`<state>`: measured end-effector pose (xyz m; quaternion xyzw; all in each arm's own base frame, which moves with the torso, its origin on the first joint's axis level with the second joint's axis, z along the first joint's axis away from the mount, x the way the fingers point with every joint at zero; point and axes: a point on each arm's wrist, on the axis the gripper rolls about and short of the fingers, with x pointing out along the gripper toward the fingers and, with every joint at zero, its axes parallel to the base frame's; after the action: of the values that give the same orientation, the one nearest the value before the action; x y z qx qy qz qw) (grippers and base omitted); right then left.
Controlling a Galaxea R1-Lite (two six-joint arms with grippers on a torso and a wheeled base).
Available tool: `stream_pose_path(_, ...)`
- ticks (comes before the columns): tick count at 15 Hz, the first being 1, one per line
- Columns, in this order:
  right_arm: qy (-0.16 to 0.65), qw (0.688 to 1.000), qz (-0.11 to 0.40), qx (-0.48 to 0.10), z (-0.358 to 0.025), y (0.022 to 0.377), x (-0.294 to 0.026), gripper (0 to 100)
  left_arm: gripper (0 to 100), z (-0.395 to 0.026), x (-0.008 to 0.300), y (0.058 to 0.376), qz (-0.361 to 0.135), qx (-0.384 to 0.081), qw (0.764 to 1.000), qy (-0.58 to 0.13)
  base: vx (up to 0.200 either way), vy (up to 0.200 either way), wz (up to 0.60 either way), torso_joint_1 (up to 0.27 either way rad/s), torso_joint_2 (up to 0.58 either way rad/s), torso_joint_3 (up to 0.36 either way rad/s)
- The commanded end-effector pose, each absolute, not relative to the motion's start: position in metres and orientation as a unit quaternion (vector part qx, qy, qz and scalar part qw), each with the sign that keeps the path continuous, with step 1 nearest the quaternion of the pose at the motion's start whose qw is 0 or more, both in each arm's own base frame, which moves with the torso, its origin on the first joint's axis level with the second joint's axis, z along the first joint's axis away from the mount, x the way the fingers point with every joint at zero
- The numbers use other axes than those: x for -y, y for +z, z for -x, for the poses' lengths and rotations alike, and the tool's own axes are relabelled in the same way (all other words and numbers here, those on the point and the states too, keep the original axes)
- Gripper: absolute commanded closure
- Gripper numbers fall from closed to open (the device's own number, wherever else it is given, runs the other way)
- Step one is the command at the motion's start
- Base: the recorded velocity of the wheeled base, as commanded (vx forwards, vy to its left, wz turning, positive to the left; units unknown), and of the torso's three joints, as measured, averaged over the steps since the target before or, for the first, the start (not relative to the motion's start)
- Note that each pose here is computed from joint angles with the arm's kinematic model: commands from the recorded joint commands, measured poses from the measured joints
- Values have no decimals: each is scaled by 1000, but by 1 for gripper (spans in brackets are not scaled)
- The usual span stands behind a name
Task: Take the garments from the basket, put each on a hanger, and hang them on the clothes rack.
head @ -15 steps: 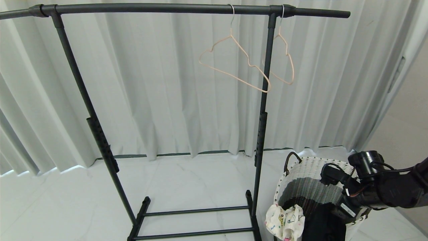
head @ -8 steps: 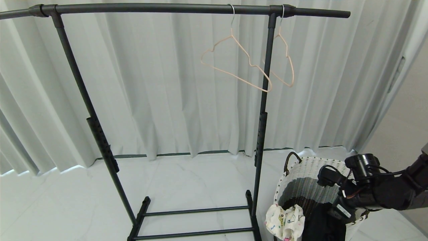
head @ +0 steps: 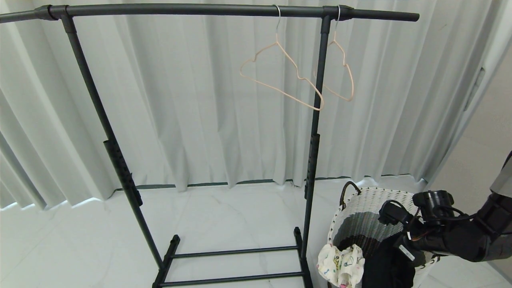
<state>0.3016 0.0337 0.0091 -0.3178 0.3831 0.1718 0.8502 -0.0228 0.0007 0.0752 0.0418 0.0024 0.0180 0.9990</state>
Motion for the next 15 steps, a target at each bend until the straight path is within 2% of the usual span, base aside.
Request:
stream_pose_path(1, 159, 870, 316, -344, -296, 40, -33, 100, 0, 23, -1, 75, -42, -2, 999, 18, 0, 0, 0, 0, 0, 0)
stream_pose_path(4, 146, 885, 306, -318, -263, 96, -30, 100, 0, 23, -1, 75, -43, -2, 999, 18, 0, 0, 0, 0, 0, 0)
stream_pose_path(10, 159, 884, 305, -318, -137, 224, -20, 100, 0, 23, -1, 75, -43, -2, 999, 18, 0, 0, 0, 0, 0, 0)
stream_pose_path(12, 165, 890, 309, -292, -118, 255, -21, 100, 0, 23, -1, 75, -44, -2, 999, 18, 0, 0, 0, 0, 0, 0)
stream_pose_path(15, 166, 891, 320, -275, -109, 276, -23, 100, 0, 23, -1, 75, -46, -2, 999, 18, -200, 0, 0, 4, 1, 1)
